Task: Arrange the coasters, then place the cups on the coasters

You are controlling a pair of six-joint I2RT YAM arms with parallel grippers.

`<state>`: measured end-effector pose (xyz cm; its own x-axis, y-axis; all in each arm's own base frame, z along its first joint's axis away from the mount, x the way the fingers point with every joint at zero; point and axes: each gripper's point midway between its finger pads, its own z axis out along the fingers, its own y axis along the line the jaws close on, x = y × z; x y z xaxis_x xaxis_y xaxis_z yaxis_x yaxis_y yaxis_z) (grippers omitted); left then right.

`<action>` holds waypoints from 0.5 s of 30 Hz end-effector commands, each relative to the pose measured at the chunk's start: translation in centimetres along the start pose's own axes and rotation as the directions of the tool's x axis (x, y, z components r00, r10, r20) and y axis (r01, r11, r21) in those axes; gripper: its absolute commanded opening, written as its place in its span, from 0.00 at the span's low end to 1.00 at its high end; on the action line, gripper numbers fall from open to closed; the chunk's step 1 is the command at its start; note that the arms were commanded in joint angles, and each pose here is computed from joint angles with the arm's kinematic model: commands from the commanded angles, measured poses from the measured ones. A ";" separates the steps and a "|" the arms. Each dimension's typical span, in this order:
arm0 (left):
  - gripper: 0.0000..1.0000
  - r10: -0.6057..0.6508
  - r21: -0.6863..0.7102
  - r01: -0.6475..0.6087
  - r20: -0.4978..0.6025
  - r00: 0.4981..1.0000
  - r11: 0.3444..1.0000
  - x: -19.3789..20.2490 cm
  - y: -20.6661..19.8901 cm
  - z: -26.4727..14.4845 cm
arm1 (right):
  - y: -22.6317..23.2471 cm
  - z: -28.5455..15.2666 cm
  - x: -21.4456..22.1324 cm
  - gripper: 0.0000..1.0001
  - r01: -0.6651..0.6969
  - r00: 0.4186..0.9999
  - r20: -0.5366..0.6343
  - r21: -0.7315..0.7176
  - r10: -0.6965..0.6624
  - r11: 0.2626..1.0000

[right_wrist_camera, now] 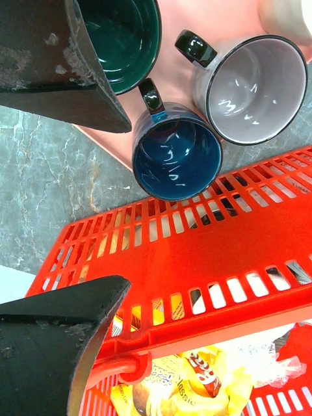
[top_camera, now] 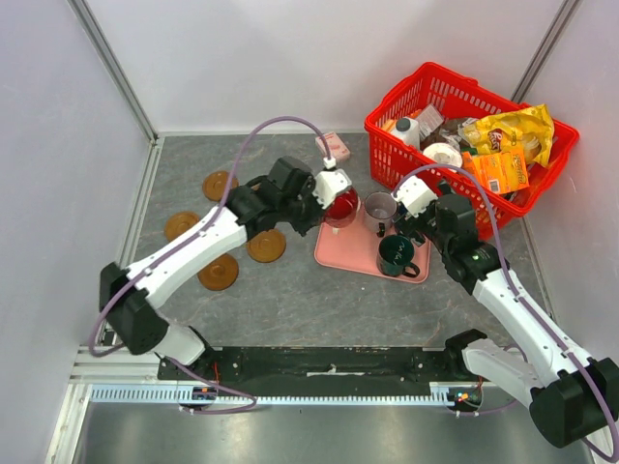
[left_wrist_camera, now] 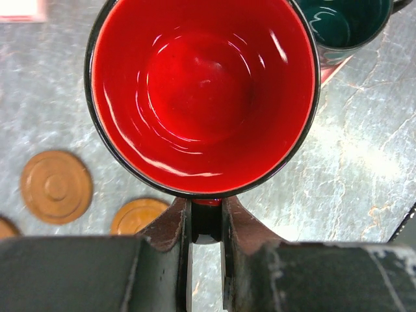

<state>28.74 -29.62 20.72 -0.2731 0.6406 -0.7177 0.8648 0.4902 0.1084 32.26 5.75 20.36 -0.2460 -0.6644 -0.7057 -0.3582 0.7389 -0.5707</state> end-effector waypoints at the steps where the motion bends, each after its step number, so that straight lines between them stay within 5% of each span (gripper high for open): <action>1: 0.02 0.030 -0.161 -0.010 0.122 0.992 0.987 -1.6 3.7 -4.9 | -0.8 -0.4 -1.0 0.98 -0.029 0.999 0.044 0.031 0.027 0.999; 15: 0.02 -0.305 -0.475 0.344 0.160 0.939 0.810 9.4 18.2 -10.8 | -0.6 -0.5 -1.3 0.98 -0.028 0.998 0.057 0.011 0.027 1.000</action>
<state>34.47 -10.54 21.81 -0.4954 0.4320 -0.7536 0.4991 0.8516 0.1601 32.22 5.85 20.49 -0.2388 -0.6619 -0.7105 -0.3622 0.7396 -0.5672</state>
